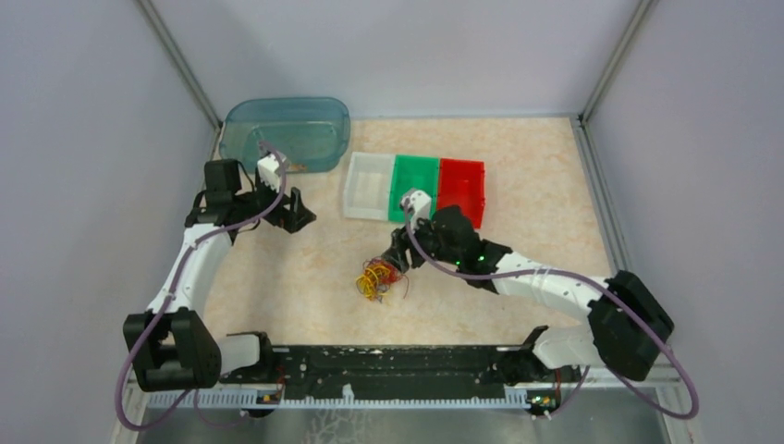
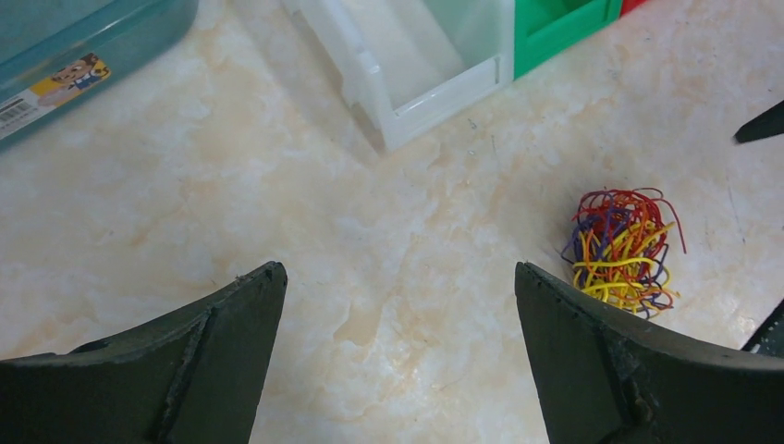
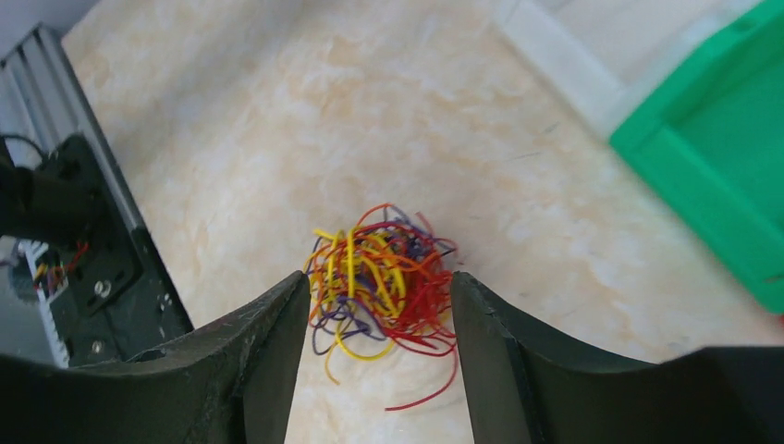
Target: Untangle the cables
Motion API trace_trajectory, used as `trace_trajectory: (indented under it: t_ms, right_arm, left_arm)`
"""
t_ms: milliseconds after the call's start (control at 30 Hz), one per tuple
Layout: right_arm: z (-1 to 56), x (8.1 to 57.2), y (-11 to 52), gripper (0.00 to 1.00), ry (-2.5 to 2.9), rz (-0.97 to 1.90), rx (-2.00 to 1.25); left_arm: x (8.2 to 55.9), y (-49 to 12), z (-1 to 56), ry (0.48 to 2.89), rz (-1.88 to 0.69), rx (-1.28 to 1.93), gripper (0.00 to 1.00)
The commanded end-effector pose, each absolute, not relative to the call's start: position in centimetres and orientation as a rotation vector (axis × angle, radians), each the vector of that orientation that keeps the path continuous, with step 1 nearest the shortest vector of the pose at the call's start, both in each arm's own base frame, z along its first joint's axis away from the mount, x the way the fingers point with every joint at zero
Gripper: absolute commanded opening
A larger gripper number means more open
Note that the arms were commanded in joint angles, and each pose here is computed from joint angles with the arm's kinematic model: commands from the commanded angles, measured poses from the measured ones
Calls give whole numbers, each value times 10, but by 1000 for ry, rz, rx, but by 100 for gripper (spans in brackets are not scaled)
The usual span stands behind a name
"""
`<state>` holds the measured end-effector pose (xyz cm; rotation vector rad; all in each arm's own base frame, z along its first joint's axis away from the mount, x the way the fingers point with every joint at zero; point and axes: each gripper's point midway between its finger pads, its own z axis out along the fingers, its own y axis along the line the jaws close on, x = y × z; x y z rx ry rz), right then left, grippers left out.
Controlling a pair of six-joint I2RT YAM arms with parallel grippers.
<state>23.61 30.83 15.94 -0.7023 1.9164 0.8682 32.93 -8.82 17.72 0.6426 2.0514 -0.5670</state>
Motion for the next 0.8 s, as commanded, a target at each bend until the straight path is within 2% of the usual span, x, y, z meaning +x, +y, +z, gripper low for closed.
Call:
trace_trajectory:
  t_ms: [0,267,467,767]
  right_arm:
    - [166,223,347,58,1848,917,-848]
    - [140,234,362,46,1910,896,-868]
    - [124,234,359,32,1940,873,-888]
    - [108,230,361,20,1984,892,-892]
  left_arm:
    - [312,-99,189,1990,-639,722,99]
    - [301,-107,190,1969,-695,764,99]
    - [298,-109,191,1964,-718,776,99]
    - [290,-116,197,1929,-758,822,99]
